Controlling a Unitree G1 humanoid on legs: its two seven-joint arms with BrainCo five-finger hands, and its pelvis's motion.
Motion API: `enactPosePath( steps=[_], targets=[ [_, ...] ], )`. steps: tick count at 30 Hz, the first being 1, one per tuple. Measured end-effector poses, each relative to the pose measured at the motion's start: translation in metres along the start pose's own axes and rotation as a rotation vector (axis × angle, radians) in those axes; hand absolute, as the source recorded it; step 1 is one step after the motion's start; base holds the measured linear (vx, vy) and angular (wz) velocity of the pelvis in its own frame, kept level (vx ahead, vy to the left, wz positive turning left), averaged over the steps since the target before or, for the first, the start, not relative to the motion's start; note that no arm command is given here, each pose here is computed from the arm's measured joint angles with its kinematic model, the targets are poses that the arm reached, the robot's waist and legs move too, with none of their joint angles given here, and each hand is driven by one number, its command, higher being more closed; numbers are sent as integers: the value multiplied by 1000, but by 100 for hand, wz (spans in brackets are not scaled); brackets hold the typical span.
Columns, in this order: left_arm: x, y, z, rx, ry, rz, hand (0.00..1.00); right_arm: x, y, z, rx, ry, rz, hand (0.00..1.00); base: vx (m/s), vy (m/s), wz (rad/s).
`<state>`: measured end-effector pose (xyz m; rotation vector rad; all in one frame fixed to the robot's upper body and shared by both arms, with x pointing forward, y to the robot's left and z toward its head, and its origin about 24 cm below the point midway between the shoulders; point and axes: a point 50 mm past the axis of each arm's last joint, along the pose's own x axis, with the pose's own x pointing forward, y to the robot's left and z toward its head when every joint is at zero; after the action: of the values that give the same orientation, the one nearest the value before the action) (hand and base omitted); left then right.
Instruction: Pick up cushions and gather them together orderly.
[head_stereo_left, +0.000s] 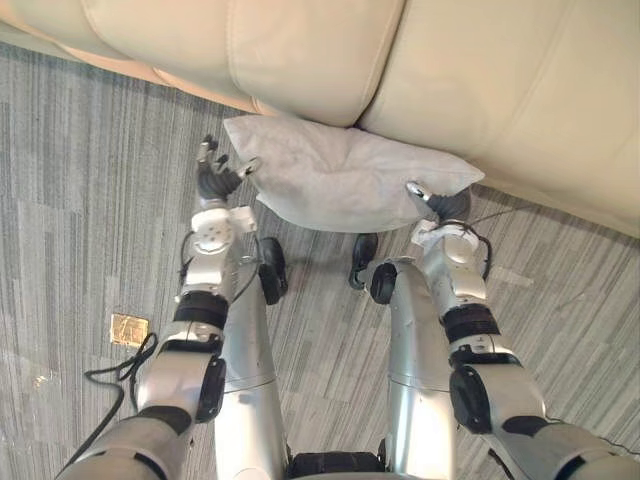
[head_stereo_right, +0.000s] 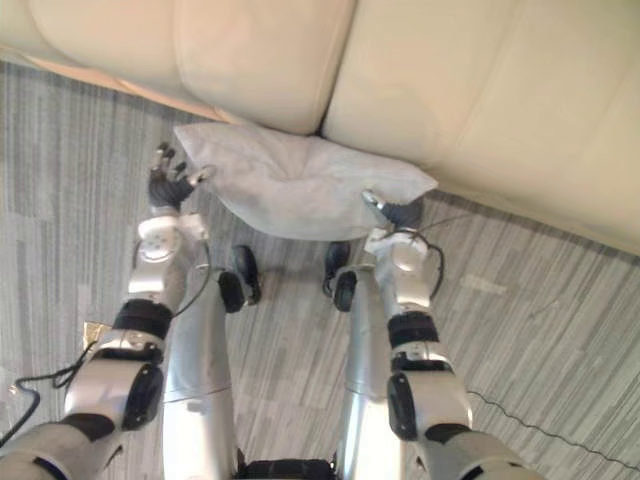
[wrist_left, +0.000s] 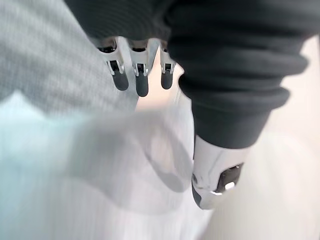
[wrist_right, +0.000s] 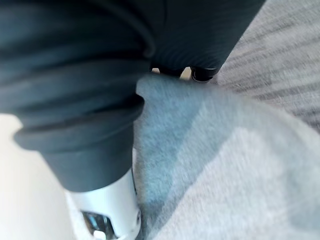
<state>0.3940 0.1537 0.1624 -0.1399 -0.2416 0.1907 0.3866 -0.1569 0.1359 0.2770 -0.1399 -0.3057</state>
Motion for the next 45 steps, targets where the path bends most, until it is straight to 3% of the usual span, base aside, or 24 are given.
enactPosePath(
  steps=[18,31,45],
  targets=[
    [-6,-3,8,-34,-52,27,100,-19,6,-6,-22,-32,44,100,-62,-7,1],
    [-99,6,-50,-239,28,40,100,-94,-35,-28,41,-77,34,100,47,3,-8],
    [-170,28,-93,-115,211,-86,100,-137,-82,-85,-195,135,76,100,126,52,-36]
  ],
)
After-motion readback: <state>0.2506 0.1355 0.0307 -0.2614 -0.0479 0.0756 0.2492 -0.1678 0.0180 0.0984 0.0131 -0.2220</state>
